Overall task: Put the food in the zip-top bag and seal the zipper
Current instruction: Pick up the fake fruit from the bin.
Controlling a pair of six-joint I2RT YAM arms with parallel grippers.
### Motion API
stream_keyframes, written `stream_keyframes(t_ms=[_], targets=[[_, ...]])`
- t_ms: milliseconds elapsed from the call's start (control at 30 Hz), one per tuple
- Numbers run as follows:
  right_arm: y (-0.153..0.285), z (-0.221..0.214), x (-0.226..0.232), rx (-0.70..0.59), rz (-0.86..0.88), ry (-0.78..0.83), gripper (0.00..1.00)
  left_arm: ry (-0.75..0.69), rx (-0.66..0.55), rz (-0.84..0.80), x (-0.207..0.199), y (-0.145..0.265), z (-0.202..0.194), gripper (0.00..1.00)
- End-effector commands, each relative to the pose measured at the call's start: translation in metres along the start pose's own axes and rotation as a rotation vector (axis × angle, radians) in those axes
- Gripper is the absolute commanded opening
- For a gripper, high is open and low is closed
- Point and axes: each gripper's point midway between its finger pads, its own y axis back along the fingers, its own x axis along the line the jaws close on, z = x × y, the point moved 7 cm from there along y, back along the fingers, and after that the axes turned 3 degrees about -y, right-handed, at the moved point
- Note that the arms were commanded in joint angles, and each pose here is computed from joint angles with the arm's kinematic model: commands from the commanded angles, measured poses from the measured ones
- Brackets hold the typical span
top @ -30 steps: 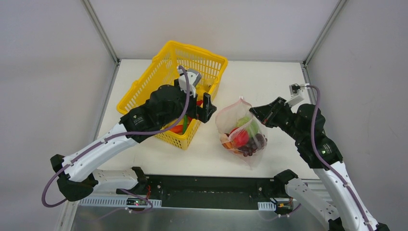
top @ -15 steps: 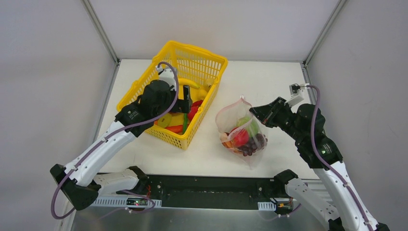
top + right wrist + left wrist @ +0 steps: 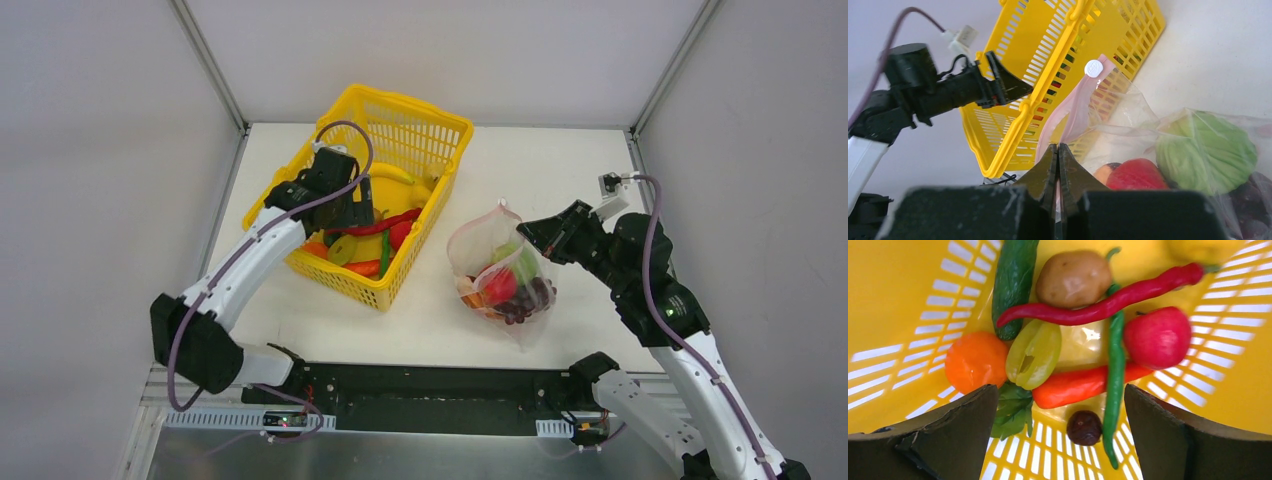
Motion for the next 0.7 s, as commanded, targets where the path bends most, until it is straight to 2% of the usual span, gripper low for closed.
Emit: stream_keyframes(t_ms=[0,200,300,500,667], targets=[[0.006,0.013,0.014,-0.064,0.064,0.002,0.02,-0.015,0.167,0.036,0.005,-0.026,-0.015,0.99],[0.008,0.014,0.014,-0.077,0.054,0.012,0.03,-0.066,0.295,0.05,0.009,-0.064,-0.036,0.97],[0.006,0.013,0.013,-0.066,0.054,0.01,0.03,-0.057,0.344,0.045,0.013,-0.085,-0.042,0.93],[0.007,0.013,0.012,-0.07,0.047,0.01,0.03,-0.12,0.45,0.073,0.018,-0.092,-0.051,0.83],[0.004,0.012,0.011,-0.063,0.041,0.01,0.03,-0.146,0.499,0.033,0.02,-0.089,-0.067,0.83]])
